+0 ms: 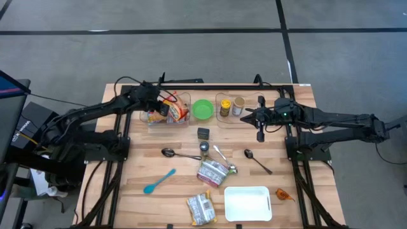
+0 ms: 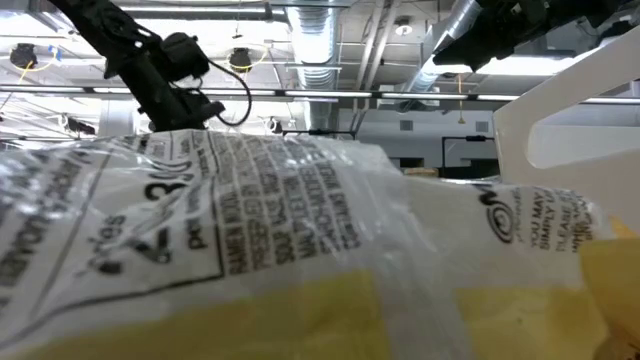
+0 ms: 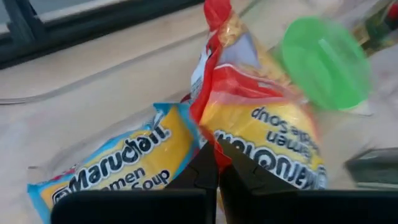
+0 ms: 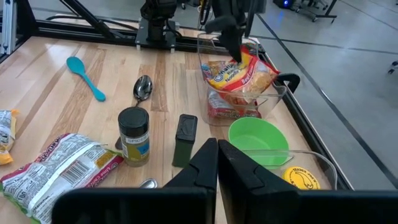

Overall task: Pick & Place Food Item
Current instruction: Put the orange noodle pack in the left transparent bin

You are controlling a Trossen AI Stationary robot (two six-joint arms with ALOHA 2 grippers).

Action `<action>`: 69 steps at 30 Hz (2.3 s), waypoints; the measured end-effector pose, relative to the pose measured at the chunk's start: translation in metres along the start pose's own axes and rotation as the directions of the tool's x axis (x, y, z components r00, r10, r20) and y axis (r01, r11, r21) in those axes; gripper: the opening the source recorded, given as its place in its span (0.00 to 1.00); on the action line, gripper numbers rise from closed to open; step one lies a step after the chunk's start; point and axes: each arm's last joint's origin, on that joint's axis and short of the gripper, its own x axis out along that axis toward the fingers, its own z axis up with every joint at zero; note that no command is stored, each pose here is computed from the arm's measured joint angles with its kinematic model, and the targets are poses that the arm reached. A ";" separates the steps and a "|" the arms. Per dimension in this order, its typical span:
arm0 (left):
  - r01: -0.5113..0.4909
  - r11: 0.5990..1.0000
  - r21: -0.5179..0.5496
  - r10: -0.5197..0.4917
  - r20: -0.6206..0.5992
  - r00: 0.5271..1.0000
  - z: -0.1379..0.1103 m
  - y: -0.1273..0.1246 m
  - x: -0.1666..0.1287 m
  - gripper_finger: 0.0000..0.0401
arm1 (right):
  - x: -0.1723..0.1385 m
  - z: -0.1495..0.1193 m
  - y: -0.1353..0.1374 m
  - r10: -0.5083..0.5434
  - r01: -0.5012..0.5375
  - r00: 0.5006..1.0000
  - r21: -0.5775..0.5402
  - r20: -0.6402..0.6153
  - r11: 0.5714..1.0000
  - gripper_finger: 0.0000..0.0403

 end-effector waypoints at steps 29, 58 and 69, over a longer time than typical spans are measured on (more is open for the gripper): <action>0.071 0.978 0.197 -0.088 0.076 0.993 0.009 -0.012 0.035 0.00 | 0.000 0.000 0.000 0.000 0.000 1.000 -0.007 -0.002 1.000 0.01; 0.088 0.991 0.106 -0.097 0.082 0.992 0.008 -0.011 0.005 0.38 | 0.000 0.000 0.000 0.001 -0.001 1.000 0.001 -0.003 1.000 0.01; 0.123 0.986 0.114 -0.150 0.271 0.951 0.020 -0.015 -0.030 0.37 | 0.000 0.000 0.000 0.000 0.000 1.000 0.001 -0.003 1.000 0.01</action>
